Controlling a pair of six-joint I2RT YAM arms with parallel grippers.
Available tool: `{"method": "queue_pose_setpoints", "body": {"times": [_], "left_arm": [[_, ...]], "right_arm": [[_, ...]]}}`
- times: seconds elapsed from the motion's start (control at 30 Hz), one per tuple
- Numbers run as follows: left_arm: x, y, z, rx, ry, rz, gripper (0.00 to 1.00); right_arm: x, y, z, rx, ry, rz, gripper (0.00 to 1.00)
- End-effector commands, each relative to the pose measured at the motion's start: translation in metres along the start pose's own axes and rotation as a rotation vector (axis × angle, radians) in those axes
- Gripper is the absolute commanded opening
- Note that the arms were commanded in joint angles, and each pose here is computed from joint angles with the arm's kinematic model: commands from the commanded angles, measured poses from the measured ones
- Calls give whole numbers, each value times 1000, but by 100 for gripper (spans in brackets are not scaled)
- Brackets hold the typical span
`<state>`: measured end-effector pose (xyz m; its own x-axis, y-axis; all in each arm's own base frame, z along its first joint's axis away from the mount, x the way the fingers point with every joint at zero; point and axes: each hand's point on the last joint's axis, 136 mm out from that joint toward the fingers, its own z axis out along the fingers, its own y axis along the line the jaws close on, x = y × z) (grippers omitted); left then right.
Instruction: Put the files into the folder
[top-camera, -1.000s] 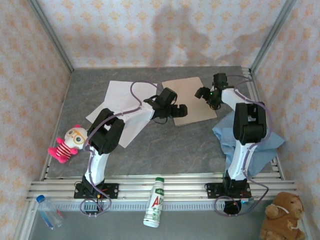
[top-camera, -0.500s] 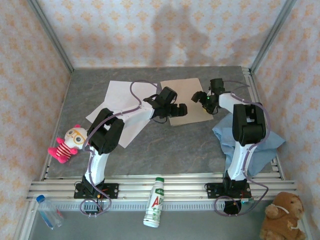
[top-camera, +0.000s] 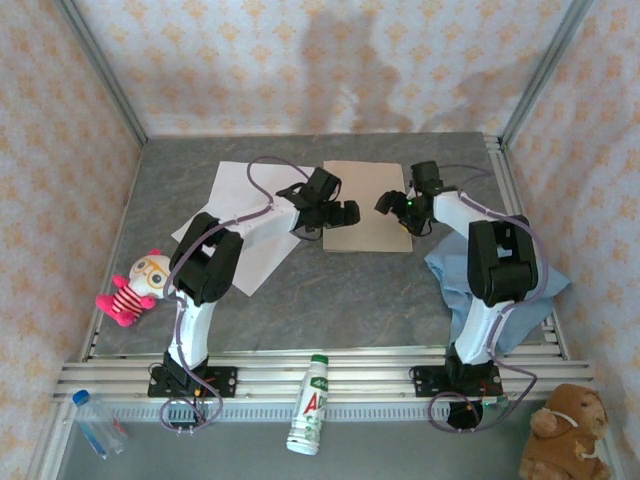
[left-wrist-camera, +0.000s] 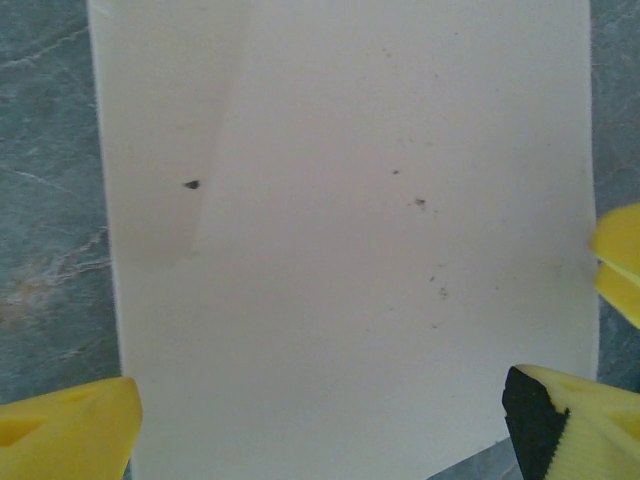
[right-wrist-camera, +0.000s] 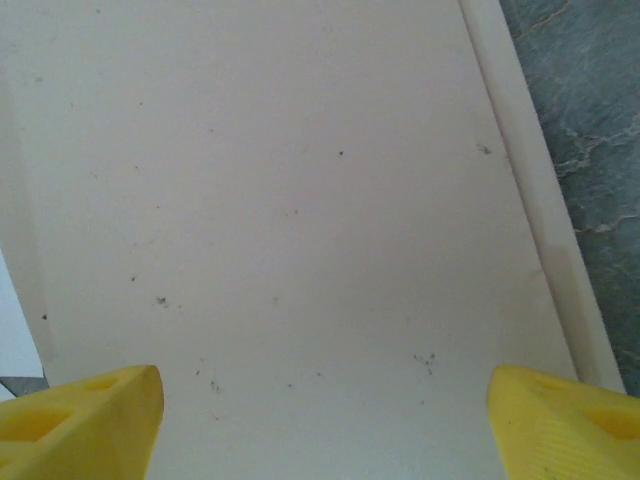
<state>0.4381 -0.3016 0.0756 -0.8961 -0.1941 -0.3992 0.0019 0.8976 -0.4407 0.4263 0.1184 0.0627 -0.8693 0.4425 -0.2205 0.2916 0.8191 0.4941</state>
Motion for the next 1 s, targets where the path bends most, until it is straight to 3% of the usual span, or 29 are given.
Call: {"method": "queue_pose_setpoints", "body": {"times": [0.0,0.5,0.97], "left_arm": [[-13,11,-19,-70,-28,28,95],[-14,23,-3,-91,14,9,95],[-7,24,9,-84,44,-10,95]], "right_arm": [[-11,-5,-19,3,-28,-12,84],[-4,-21,0,-49,48,13,77],[6,-40,15,6,80,8,75]]}}
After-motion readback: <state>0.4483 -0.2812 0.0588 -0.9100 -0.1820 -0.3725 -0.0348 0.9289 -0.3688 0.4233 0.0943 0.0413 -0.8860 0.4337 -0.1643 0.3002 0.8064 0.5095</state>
